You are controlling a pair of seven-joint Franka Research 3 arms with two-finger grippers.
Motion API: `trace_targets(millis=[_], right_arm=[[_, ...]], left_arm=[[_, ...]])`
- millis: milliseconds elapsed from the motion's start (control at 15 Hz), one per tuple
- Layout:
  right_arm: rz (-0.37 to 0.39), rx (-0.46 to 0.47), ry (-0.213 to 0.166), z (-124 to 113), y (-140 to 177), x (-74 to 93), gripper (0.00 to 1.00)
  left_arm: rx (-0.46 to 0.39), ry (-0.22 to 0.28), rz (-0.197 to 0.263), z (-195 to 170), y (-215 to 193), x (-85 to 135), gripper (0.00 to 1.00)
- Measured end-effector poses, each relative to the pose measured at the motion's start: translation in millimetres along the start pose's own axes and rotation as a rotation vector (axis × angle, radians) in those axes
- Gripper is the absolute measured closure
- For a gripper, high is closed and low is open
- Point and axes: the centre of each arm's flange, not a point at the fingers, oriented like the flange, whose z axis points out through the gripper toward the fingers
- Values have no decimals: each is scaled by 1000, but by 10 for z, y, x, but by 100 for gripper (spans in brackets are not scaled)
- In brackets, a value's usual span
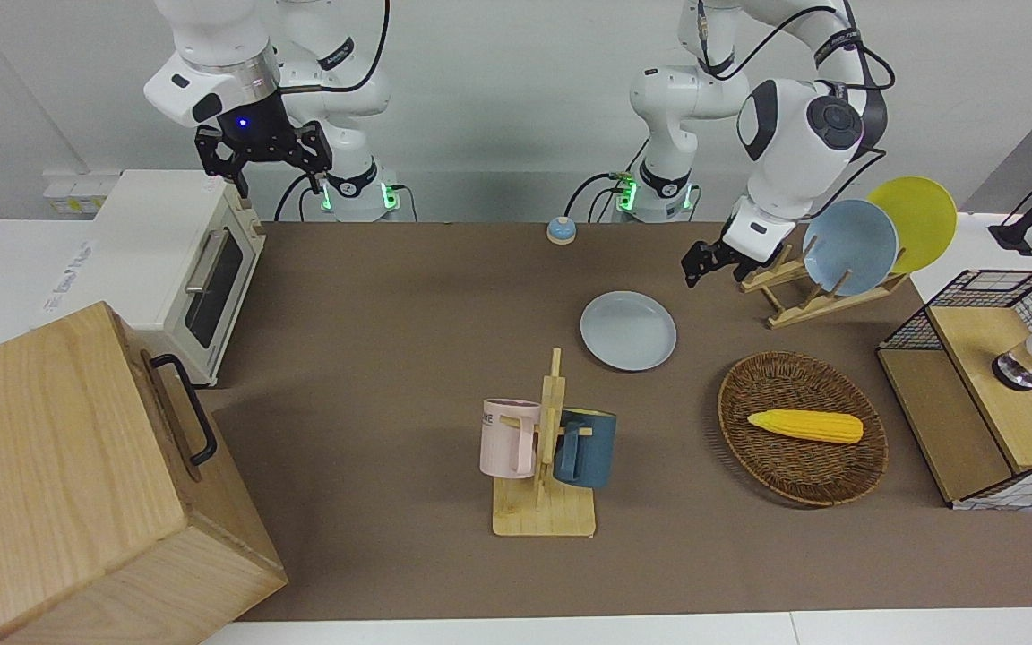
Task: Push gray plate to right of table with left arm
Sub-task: 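Move the left gripper down to the edge of the gray plate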
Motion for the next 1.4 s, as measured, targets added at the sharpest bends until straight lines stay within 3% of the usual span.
trace_targets(millis=[333,867,1067,1133,1400], right_arm=[[0,0,0,0,0,0,0],[0,0,0,0,0,0,0],[0,0,0,0,0,0,0],[0,0,0,0,0,0,0],[0,0,0,0,0,0,0]], left_arm=[[2,-7,-5,212,-24,25,5],[8,-11,15,978,53,21,6],[7,-11,16,1020,60,26,15],[8,-11,15,1045,55,22,22],[9,-11,16,1247,45,-5,24]])
